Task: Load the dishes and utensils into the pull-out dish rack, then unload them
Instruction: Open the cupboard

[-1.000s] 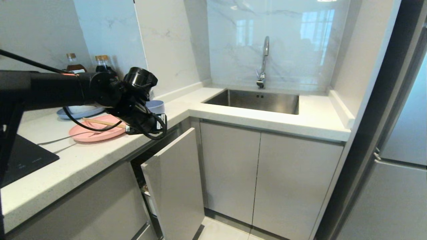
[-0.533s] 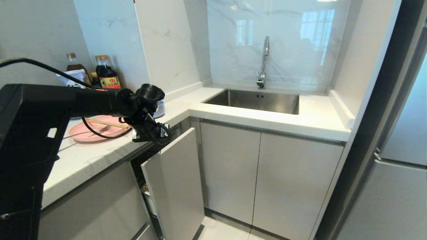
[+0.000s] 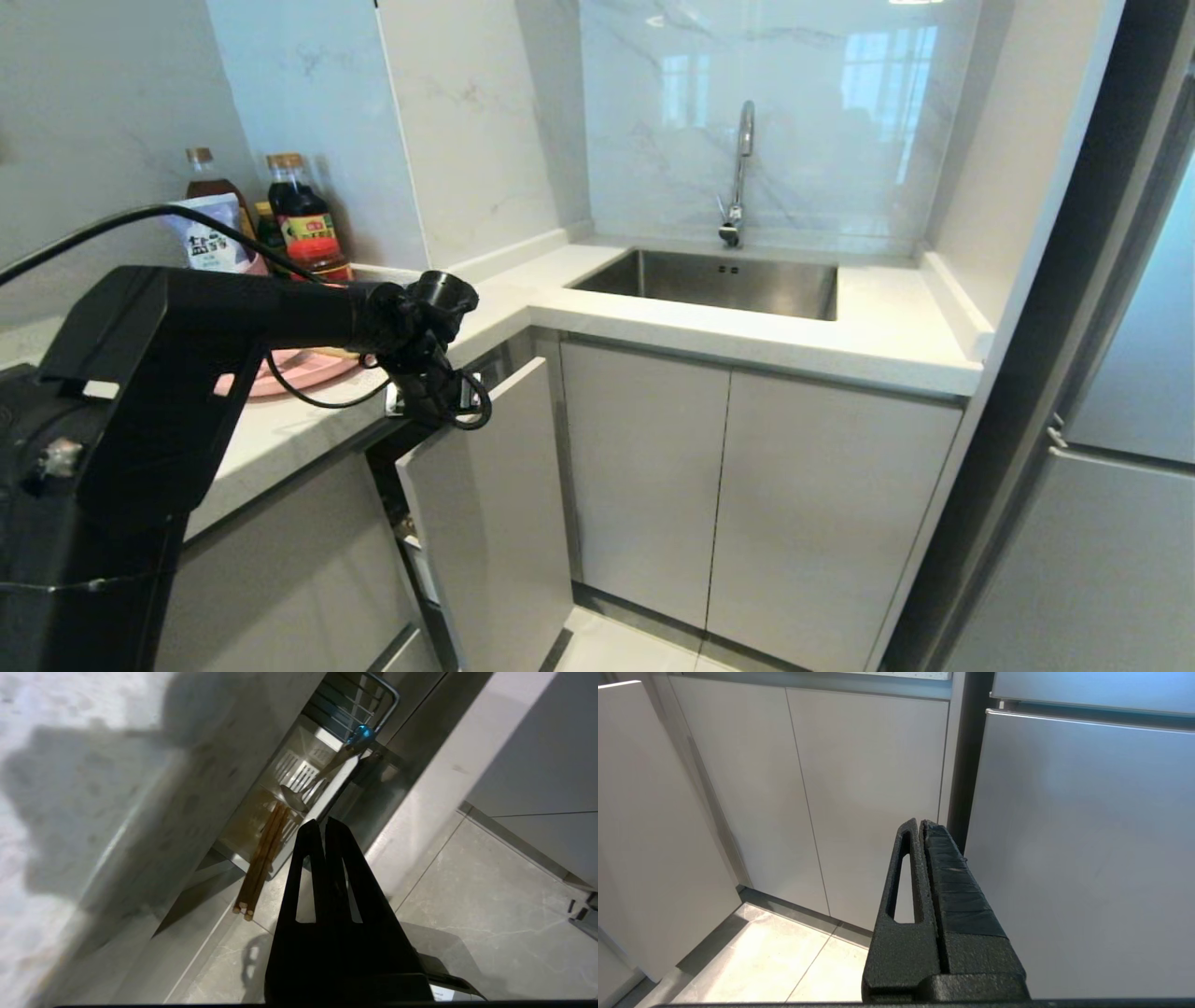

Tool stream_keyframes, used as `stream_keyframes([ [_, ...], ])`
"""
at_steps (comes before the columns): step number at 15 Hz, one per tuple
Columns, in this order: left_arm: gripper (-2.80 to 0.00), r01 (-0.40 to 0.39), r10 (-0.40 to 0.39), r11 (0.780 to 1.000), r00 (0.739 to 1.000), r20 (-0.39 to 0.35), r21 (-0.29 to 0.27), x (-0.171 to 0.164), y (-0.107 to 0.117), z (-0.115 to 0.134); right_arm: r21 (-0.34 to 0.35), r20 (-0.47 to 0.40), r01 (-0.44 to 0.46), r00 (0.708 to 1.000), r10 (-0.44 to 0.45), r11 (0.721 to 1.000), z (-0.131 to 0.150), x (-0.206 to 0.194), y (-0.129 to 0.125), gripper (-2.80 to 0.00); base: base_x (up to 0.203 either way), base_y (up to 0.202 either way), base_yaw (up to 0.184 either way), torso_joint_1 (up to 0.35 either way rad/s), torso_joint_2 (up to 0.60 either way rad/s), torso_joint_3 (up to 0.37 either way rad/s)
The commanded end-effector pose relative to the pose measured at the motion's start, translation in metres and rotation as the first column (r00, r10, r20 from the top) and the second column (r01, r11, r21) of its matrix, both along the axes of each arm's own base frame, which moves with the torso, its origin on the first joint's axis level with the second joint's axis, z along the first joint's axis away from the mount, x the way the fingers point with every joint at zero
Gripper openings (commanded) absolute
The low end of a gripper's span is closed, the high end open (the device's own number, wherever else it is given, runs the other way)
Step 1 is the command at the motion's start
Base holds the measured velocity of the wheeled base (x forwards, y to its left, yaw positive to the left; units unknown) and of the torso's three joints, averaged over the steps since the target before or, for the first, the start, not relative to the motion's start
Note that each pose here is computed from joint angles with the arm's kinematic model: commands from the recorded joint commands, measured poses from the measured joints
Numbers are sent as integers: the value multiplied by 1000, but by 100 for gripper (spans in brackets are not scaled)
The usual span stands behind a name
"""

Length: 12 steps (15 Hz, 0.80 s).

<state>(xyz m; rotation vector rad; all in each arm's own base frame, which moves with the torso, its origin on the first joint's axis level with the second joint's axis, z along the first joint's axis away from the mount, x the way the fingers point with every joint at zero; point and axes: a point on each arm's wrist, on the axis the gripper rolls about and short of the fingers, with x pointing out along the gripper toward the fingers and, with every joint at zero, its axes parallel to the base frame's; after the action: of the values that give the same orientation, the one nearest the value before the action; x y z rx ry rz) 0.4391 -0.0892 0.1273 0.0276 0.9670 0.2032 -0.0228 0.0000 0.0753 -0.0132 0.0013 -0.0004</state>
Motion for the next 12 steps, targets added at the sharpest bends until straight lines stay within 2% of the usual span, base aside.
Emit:
stream_keyframes([
  [1, -280, 0, 0, 1000, 1000, -14, 5, 1, -1, -5, -1, 0, 1, 1000, -1, 1000, 0, 0, 0, -280, 0, 0, 0, 0, 0, 0],
  [7, -280, 56, -56, 998, 998, -32, -5, -10, -22, -2, -1, 0, 1, 1000, -1, 1000, 0, 0, 0, -280, 0, 0, 0, 0, 0, 0],
  [12, -280, 116, -129, 986, 986, -108, -117, -26, -44, -1, -1, 0, 1, 1000, -1, 1000, 0, 0, 0, -280, 0, 0, 0, 0, 0, 0],
])
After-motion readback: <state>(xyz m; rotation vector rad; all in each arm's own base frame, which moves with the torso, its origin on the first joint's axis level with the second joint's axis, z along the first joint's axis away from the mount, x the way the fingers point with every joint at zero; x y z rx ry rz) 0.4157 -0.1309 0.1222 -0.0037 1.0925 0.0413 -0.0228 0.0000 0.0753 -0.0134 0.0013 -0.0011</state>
